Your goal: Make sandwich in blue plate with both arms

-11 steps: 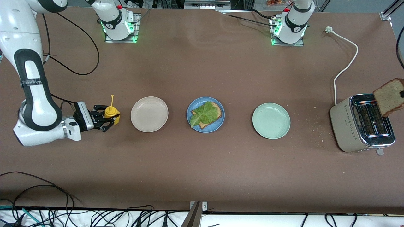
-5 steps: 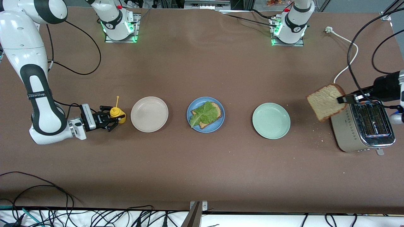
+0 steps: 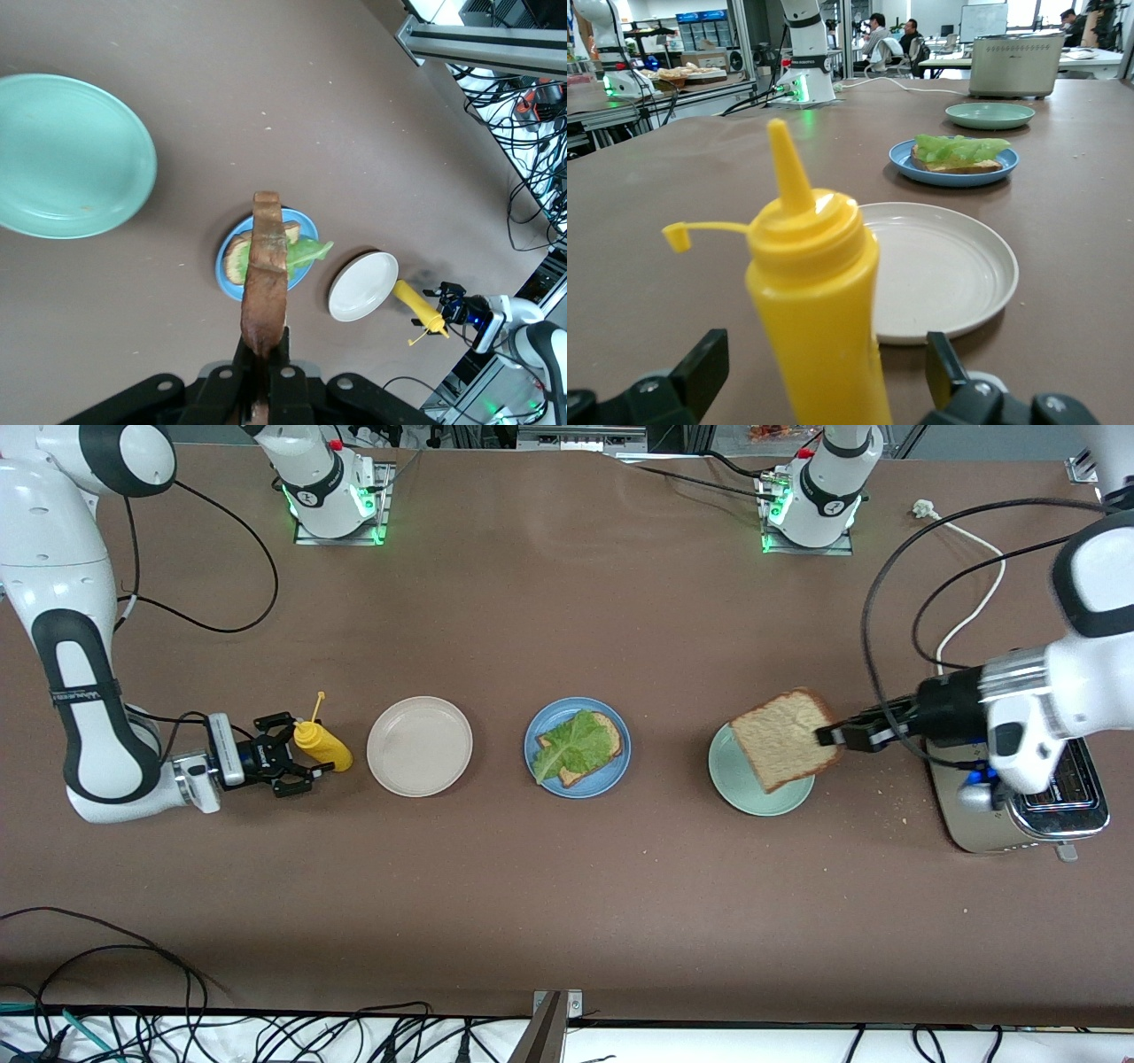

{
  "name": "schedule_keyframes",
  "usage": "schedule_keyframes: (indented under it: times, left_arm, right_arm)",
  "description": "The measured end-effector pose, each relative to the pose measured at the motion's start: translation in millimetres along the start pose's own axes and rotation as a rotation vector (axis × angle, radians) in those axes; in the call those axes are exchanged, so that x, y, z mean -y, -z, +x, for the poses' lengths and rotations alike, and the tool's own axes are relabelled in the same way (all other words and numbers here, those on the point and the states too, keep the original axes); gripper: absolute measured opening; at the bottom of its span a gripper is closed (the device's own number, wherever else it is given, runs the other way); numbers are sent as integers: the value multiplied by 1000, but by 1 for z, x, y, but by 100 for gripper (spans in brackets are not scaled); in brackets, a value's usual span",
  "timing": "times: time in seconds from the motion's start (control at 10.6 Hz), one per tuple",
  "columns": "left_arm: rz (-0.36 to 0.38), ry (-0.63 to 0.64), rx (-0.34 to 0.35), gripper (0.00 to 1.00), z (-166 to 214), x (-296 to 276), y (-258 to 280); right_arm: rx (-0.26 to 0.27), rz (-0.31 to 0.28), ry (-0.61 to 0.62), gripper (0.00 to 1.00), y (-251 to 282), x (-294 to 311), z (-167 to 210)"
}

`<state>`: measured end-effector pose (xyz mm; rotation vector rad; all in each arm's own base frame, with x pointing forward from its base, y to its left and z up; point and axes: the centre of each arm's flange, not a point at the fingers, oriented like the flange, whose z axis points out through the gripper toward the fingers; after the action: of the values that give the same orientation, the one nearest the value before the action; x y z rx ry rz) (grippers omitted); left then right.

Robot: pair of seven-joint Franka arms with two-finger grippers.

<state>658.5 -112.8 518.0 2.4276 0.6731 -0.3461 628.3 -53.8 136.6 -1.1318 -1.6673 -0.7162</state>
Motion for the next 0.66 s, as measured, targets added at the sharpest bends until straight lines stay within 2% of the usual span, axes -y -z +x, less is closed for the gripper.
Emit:
schedule_keyframes:
  times: [0.19,0.38,0.66]
  left_arm:
    - [-10,28,-8,8,0,-28,-68]
    - [-13,38,-14,8,-6,-43,-125]
    - [-11,71,23,8,-31,-60,-169]
  right_arm:
    - [-18,-29,-16,100,25,17,-8]
    - [-7,-47,-53,100,50,36,-16]
    - [5,-54,-295,100,84,57,-10]
